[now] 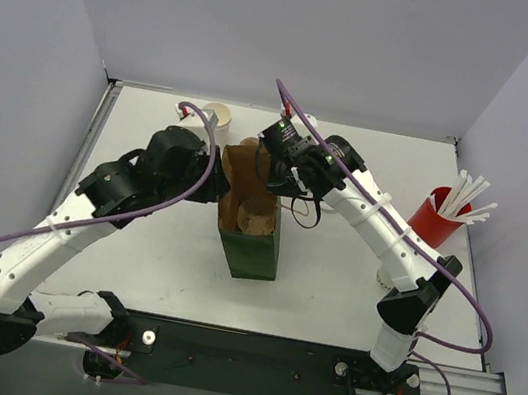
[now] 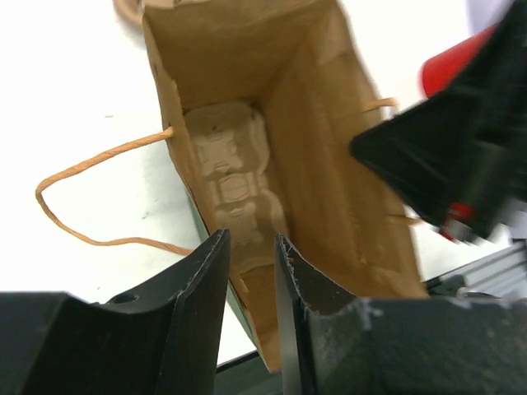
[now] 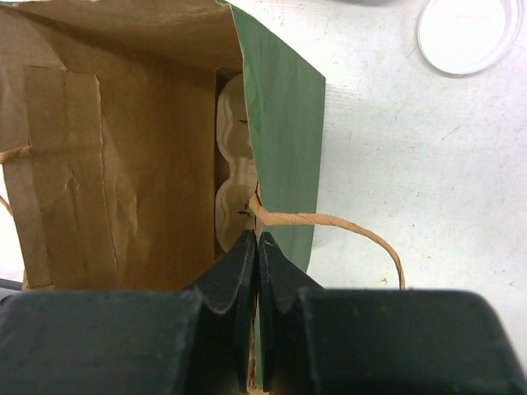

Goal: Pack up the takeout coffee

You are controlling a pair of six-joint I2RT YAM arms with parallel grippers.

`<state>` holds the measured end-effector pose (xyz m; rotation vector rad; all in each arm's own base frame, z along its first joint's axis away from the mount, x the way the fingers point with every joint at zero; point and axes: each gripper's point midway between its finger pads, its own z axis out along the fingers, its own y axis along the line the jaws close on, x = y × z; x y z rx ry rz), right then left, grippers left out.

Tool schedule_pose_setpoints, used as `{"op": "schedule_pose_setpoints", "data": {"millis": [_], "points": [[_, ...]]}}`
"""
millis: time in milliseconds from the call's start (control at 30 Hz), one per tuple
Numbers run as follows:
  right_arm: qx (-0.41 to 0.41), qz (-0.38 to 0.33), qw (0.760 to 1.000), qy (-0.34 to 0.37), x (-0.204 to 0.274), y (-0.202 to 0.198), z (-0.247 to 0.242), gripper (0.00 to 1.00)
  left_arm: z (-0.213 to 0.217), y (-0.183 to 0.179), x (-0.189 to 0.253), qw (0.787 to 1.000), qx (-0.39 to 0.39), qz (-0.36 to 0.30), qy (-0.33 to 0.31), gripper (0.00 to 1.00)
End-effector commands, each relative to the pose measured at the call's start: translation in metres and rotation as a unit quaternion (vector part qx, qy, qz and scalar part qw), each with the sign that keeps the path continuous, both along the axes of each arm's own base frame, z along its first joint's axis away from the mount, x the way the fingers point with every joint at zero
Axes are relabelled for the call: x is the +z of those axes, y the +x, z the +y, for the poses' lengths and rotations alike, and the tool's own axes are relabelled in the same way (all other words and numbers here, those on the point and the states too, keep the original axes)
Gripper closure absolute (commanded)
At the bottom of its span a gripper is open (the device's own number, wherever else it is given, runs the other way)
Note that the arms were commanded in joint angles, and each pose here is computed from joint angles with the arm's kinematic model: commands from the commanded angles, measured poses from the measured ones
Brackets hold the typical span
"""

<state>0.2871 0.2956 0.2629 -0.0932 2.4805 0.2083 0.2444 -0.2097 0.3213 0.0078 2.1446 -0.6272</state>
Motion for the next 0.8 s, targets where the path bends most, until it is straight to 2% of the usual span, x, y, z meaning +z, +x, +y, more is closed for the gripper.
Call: {"op": "schedule_pose_setpoints", "data": {"millis": [0, 233, 300, 567, 767], "points": [[-0.008, -0.005, 1.000, -0.017, 0.002, 0.002, -0.009, 1.00, 0.008, 0.015, -0.030, 0.997, 0.006, 0.026, 0.069, 0.62], [-0.011, -0.005, 1.000, -0.021, 0.000, 0.003, -0.011, 1.00, 0.007, 0.023, -0.046, 0.995, 0.008, 0.037, 0.096, 0.61], [-0.012, -0.005, 1.000, -0.023, -0.001, 0.003, -0.012, 1.00, 0.007, 0.022, -0.034, 0.996, 0.006, 0.022, 0.082, 0.58], [-0.012, -0.003, 1.000, -0.023, -0.003, 0.004, -0.010, 1.00, 0.023, 0.022, 0.011, 0.998, 0.023, -0.019, 0.064, 0.57], [-0.014, -0.003, 1.000, -0.022, -0.004, 0.005, -0.010, 1.00, 0.022, 0.028, -0.012, 0.994, 0.010, 0.010, 0.104, 0.57]]}}
